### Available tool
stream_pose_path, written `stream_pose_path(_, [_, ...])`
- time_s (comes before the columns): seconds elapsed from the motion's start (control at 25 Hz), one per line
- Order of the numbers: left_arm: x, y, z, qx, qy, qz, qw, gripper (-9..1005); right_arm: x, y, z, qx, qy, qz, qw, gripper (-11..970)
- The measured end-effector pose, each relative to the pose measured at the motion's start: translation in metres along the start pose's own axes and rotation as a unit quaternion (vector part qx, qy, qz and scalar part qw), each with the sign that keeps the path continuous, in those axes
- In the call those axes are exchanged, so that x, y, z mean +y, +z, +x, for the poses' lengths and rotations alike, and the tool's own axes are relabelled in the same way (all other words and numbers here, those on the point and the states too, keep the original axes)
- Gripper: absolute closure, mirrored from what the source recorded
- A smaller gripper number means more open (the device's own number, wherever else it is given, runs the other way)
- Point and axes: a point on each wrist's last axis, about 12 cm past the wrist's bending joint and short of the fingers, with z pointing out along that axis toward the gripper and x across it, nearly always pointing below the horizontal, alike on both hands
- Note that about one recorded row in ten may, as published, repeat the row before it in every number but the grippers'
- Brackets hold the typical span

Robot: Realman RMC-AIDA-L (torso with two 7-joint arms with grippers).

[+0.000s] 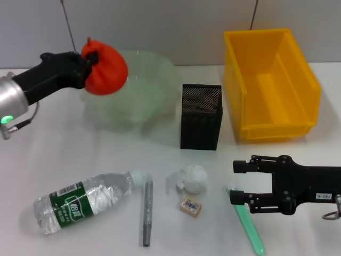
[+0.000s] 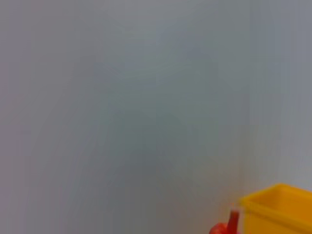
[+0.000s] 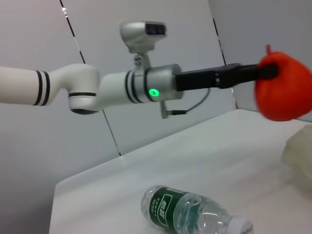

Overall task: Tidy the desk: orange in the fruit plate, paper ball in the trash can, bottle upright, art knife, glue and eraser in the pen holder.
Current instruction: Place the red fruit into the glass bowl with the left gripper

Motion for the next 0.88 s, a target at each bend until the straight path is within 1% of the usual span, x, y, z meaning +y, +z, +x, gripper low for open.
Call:
stream_pose_path(0.04, [0.000, 0.000, 0.000, 0.000, 0.000, 0.000, 1.000, 927, 0.000, 0.000, 0.000, 0.000, 0.000, 0.000, 1.000, 195])
stream_pose_path(0.08, [0.001, 0.024, 0.006, -0.007, 0.015, -0.044, 0.999, 932, 0.000, 0.000, 0.000, 0.000, 0.000, 0.000, 1.000, 195])
stream_pose_path(0.12, [0.001, 0.038, 0.010, 0.000, 0.014, -0.059, 0.998, 933, 0.000, 0.000, 0.000, 0.000, 0.000, -0.001, 1.000, 195])
stream_pose_path(0.16, [0.001, 0.038, 0.010, 0.000, 0.014, -0.059, 0.998, 934, 0.000, 0.001, 0.000, 0.000, 0.000, -0.001, 1.000, 195])
stream_pose_path(0.2, [0.000, 0.051, 0.013, 0.013, 0.023, -0.070, 0.997, 935, 0.000, 0.001, 0.000, 0.000, 0.000, -0.002, 1.000, 195])
stream_pose_path(0.28, [-0.002, 0.061, 0.015, 0.026, 0.036, -0.074, 0.996, 936, 0.000, 0.002, -0.001, 0.001, -0.001, -0.004, 1.000, 195])
stream_pose_path(0.44, [-0.005, 0.068, 0.019, 0.041, 0.039, -0.079, 0.995, 940, 0.000, 0.004, -0.001, 0.002, -0.001, -0.004, 1.000, 196])
stream_pose_path(0.72, [-0.003, 0.068, 0.023, 0.052, 0.032, -0.094, 0.994, 932, 0.000, 0.005, -0.001, 0.001, -0.002, -0.003, 1.000, 196])
stream_pose_path(0.88, [-0.004, 0.068, 0.024, 0.052, 0.031, -0.093, 0.994, 768, -0.001, 0.005, -0.001, 0.002, -0.001, -0.002, 1.000, 196])
